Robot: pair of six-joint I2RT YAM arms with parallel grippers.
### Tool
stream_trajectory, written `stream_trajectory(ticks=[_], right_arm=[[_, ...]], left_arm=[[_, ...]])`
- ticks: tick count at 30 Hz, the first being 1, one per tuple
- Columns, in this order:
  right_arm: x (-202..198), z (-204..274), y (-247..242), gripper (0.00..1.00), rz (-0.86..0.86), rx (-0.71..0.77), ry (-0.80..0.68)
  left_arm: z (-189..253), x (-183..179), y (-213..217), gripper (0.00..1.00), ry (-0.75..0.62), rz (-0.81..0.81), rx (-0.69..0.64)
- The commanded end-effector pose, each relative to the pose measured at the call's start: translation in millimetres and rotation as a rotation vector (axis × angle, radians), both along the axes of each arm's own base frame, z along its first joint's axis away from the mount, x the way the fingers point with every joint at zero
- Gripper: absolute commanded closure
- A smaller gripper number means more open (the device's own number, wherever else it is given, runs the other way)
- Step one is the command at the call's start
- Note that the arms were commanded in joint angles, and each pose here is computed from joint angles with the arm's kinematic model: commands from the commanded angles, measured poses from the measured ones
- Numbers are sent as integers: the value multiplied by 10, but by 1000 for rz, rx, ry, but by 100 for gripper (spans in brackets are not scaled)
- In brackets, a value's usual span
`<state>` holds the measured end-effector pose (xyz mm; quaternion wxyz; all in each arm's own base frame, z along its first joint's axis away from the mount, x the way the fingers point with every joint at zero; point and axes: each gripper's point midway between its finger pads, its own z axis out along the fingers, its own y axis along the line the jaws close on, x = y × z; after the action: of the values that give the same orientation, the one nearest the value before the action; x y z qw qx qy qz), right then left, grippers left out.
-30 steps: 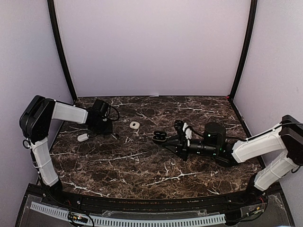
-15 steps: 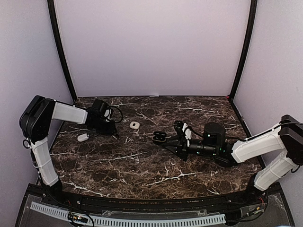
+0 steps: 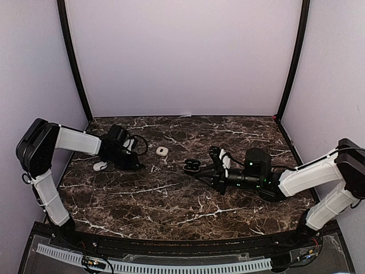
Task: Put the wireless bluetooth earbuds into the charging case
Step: Adjust the left earbud at the center of the board.
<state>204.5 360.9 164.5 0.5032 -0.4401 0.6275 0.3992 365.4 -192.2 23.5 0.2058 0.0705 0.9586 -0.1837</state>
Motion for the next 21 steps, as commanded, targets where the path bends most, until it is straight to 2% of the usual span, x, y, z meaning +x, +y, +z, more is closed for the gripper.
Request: stream_trajectory(ticks=[1,5,9,14,17,18,21], right_arm=[[18,105,30,100,8,30,-23],[15,103,33,100,10,28,-22],[12,88,29,100,10,24,-21],[14,86,28,100,10,22,-22],[17,88,28,100,9,22,-24],[15,91,32,100,10,22,-24],[14,73,32,100,12,18,-19]], left_arm=[[35,-306,-152,78,63,-72,-49],[36,-300,-192,77,45,-84,-52],[18,-179,61,78,0,21,74],[136,-72,214,87,-54,81,126],[203,-11,243,88,-83,92,142],[233,25,233,87,-97,90,140],[292,123,145,69,-129,46,122]])
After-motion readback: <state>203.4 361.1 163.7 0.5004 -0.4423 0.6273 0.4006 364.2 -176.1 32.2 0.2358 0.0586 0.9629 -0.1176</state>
